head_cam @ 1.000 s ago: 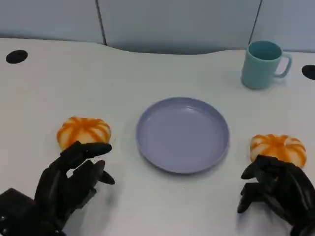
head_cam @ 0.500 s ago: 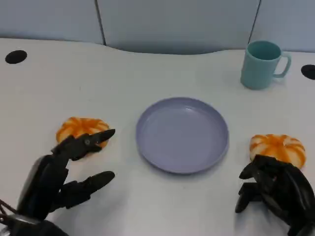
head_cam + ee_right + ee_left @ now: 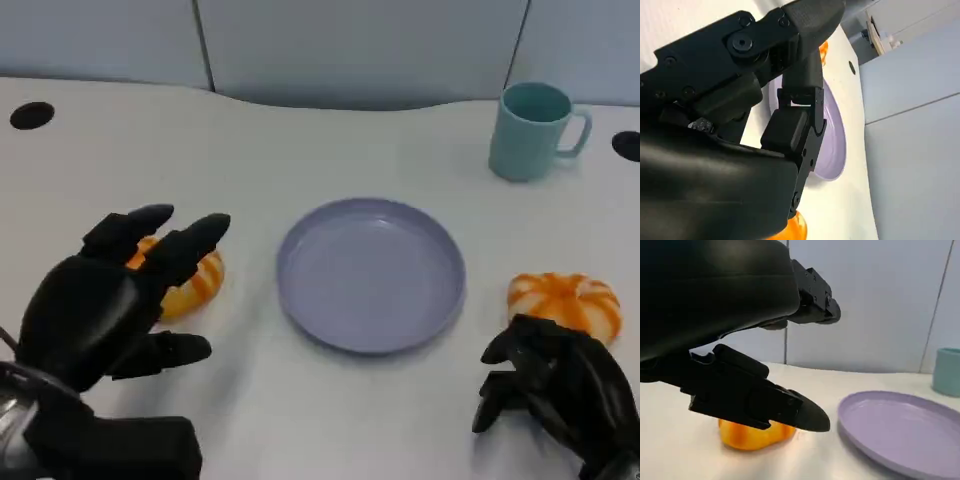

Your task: Grasp the bread from the table and place it into the plate.

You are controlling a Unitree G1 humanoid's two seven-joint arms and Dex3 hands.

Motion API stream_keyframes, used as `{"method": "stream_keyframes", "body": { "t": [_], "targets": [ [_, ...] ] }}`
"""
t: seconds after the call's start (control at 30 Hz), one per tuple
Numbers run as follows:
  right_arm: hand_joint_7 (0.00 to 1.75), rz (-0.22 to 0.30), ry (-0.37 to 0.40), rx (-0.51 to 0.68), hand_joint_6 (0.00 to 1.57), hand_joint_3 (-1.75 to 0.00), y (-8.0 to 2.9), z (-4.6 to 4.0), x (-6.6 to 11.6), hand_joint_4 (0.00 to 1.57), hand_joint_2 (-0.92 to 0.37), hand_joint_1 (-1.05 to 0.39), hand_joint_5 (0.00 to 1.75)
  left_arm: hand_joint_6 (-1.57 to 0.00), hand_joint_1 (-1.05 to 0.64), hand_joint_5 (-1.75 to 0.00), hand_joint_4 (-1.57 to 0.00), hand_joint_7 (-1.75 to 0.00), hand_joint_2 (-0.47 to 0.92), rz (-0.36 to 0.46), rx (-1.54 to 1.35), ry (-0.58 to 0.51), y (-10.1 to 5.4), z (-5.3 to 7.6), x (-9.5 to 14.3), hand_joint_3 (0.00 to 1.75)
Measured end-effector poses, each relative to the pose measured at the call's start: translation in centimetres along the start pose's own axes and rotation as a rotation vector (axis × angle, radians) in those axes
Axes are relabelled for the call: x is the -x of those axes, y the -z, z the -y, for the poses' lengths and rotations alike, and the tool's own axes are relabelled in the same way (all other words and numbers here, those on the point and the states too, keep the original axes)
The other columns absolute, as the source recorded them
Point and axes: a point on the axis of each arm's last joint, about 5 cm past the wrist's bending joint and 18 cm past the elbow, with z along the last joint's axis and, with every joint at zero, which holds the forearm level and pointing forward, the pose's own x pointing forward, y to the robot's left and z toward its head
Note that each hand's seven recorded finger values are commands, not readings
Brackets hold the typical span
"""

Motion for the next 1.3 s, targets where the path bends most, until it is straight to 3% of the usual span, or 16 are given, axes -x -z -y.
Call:
{"method": "stream_keyframes", "body": {
  "t": [0.4,0.77,1.3],
  "targets": [
    [0.84,-0.008,0.003,-0.004,1.22,0.0,-0.1,-0.06,0.1,1.41,-0.81,-0.96,0.89,-0.14,-0.7,-0.07,-0.02,-0.01,0.89,-0.074,-0.108,0.158,-0.4,-0.6,-3.0,0.0],
    [0.83,-0.016,0.0,-0.002,1.21,0.0,-0.1,0.24,0.4,1.41,-0.81,-0.94,0.86,-0.07,-0.7,-0.04,-0.01,0.0,0.89,-0.205,-0.169,0.407,1.5,1.0,-8.1,0.01],
    [0.8,-0.014,-0.001,-0.007,1.24,0.0,0.0,0.26,0.6,1.41,-0.8,-0.97,0.86,-0.17,-0.67,-0.06,-0.08,-0.03,0.84,-0.363,-0.202,0.581,2.5,3.6,-10.4,0.0]
  ]
}}
